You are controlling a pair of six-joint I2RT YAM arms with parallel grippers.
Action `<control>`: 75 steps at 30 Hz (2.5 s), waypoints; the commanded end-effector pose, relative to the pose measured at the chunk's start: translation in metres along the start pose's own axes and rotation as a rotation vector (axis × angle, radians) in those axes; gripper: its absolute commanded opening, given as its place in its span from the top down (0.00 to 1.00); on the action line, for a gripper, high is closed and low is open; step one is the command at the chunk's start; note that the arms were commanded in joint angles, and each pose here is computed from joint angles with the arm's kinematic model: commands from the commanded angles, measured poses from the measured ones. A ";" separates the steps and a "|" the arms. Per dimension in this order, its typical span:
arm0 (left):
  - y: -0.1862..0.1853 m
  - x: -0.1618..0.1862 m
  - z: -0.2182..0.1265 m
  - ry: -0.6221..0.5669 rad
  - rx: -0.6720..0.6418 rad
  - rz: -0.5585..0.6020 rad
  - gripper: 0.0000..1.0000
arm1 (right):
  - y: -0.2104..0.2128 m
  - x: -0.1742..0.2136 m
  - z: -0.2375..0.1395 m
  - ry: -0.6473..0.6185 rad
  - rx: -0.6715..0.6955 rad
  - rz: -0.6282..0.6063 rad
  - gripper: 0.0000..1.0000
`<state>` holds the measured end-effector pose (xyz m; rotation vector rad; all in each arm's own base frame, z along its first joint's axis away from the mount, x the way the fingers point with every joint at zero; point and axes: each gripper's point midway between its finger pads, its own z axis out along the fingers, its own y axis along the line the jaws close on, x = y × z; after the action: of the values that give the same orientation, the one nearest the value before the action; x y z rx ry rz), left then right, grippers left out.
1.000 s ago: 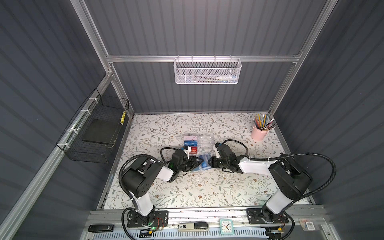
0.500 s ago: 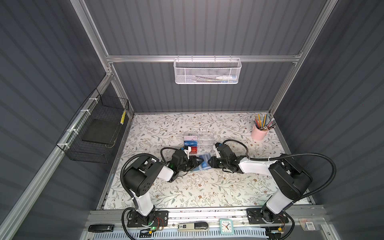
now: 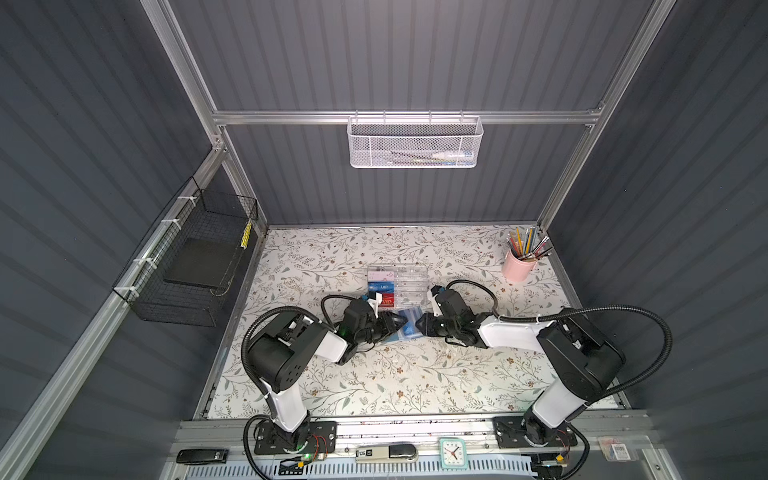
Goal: Take the credit cards out of the card holder
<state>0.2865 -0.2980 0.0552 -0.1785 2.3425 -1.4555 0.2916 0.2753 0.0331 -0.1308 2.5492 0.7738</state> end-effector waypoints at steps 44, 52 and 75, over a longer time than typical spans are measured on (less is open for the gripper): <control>-0.028 -0.003 0.012 -0.012 0.086 0.040 0.61 | -0.012 0.015 -0.018 0.062 -0.023 0.048 0.69; -0.021 0.000 0.014 -0.004 0.072 0.031 0.61 | -0.017 0.012 -0.018 0.055 -0.014 0.057 0.69; -0.005 0.003 0.011 -0.002 -0.007 0.054 0.61 | -0.032 0.028 -0.003 0.090 0.000 0.094 0.84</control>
<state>0.2914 -0.3110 0.0595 -0.1494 2.3047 -1.4650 0.2869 0.2605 0.0359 -0.0679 2.5568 0.8856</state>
